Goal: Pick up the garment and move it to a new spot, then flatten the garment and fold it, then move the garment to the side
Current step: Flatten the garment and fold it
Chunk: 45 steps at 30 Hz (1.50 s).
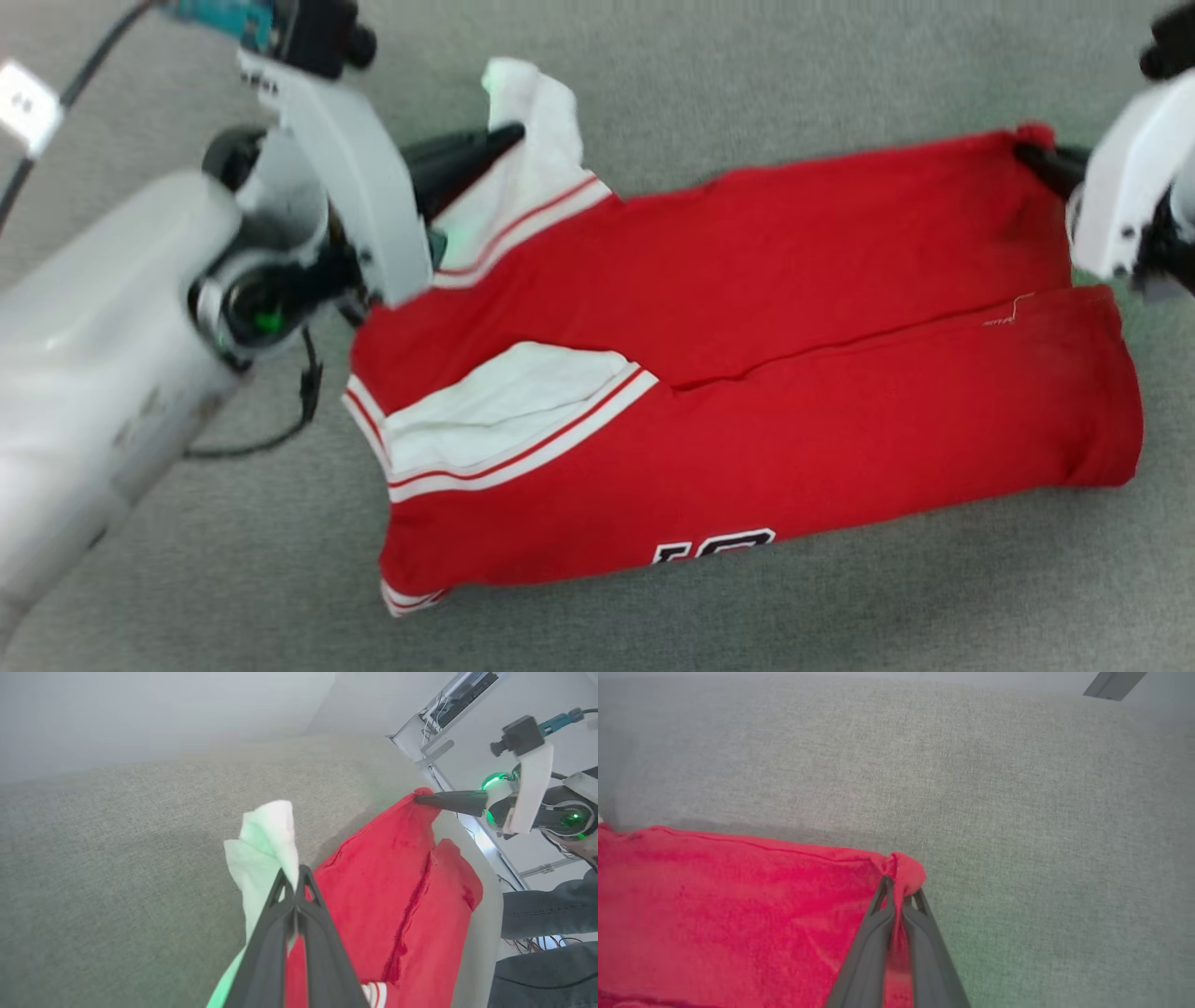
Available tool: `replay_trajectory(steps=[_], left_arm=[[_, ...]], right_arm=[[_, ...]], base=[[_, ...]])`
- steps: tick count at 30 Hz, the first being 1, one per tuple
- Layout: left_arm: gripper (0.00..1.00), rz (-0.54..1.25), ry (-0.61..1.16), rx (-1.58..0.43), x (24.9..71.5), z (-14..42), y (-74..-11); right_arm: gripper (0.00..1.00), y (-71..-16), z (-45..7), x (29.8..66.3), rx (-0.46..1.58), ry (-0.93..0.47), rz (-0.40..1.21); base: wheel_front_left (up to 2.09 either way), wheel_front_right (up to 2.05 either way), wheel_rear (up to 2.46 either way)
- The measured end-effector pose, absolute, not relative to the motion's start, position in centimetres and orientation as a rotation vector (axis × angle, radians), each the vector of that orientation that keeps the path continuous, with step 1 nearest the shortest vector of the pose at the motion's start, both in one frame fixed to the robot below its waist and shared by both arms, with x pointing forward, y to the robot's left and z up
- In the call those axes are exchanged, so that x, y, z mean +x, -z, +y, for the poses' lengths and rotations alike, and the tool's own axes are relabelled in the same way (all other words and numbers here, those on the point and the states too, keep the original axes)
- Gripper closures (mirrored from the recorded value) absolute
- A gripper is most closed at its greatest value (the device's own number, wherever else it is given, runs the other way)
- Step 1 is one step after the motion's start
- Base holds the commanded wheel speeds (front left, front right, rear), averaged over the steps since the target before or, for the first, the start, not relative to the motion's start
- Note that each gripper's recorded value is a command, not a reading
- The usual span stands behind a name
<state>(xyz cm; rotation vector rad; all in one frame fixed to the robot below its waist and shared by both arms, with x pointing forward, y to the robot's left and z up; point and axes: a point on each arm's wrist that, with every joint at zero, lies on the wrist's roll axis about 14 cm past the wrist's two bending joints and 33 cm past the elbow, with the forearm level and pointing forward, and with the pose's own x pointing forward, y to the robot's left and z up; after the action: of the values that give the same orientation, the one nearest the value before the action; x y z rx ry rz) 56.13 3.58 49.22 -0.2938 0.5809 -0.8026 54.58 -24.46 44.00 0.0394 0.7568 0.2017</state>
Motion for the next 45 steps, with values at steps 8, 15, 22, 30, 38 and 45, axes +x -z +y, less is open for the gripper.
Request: replay_trajectory(steps=[8,15,22,30,38,45], left_arm=[[1.0,0.507,0.867,-0.303,49.8,5.2,-51.7],[1.0,0.546,0.789,-0.372,44.7,8.7,-49.0],[1.0,0.617,0.708,-0.444,40.8,10.5,-45.6],[1.0,0.657,0.671,-0.465,39.2,10.5,-42.9],[1.0,0.675,0.657,-0.429,38.7,9.9,-40.3],[0.84,0.662,0.644,-0.407,39.0,9.6,-39.4]], right_arm=[[1.0,-44.7,-24.7,50.9,0.018,-0.264,0.736],[1.0,-43.7,-24.5,48.2,0.04,-0.303,0.731],[1.0,-42.0,-25.5,46.0,0.067,-0.288,0.74],[1.0,-41.3,-25.7,45.4,0.103,-0.275,0.687],[1.0,-39.4,-25.2,44.1,0.103,-0.269,0.703],[1.0,-39.0,-24.9,44.1,0.105,-0.265,0.705]], base=[[0.0,0.0,0.0],[0.0,0.0,0.0],[0.0,0.0,0.0],[0.0,0.0,0.0],[0.0,0.0,0.0],[0.0,0.0,0.0]])
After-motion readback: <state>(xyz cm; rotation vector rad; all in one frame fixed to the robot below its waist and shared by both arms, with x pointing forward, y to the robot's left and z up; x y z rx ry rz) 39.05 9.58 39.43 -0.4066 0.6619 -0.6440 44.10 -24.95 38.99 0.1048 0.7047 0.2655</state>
